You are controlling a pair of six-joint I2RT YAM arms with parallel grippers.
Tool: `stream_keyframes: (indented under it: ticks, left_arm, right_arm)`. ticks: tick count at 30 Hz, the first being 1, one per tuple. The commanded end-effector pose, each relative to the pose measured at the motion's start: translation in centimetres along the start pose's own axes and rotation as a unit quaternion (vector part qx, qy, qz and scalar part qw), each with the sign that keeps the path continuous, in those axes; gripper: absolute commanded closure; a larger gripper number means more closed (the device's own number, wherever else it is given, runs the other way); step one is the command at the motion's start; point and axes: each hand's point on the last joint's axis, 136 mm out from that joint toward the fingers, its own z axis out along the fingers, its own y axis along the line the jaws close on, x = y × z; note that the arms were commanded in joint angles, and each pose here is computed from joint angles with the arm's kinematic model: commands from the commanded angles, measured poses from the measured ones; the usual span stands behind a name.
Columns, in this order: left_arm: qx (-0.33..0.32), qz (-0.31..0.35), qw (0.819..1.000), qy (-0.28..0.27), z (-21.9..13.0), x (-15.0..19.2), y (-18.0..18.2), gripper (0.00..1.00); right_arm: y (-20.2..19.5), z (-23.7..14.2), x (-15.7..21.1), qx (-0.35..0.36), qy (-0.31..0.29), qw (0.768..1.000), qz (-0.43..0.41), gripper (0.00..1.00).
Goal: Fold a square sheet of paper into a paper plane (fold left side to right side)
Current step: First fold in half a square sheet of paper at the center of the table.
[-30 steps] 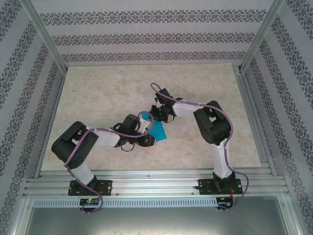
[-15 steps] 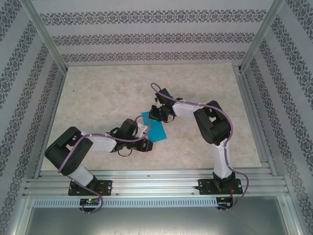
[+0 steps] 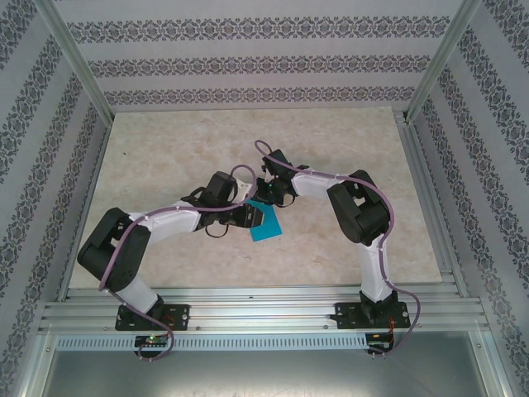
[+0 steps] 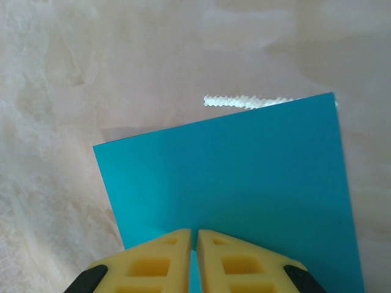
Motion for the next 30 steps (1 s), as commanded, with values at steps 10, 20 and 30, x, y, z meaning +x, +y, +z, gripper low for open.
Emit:
stream_keyframes:
  ticks: [10,20,30]
  left_arm:
    - [-0.051,-0.004,0.998,0.031,3.1,1.4,4.1,0.70]
    - [-0.086,0.010,0.993,0.085,3.1,6.0,5.1,0.70]
    - [-0.059,-0.001,0.994,0.093,3.1,8.4,4.4,0.70]
  right_arm:
    - [-4.2,1.2,2.2,0.070,0.033,0.997,0.017,0.86]
    - [-4.8,1.2,2.4,0.077,0.036,0.996,0.019,0.87]
    - [-5.1,1.2,2.4,0.080,0.037,0.996,0.023,0.87]
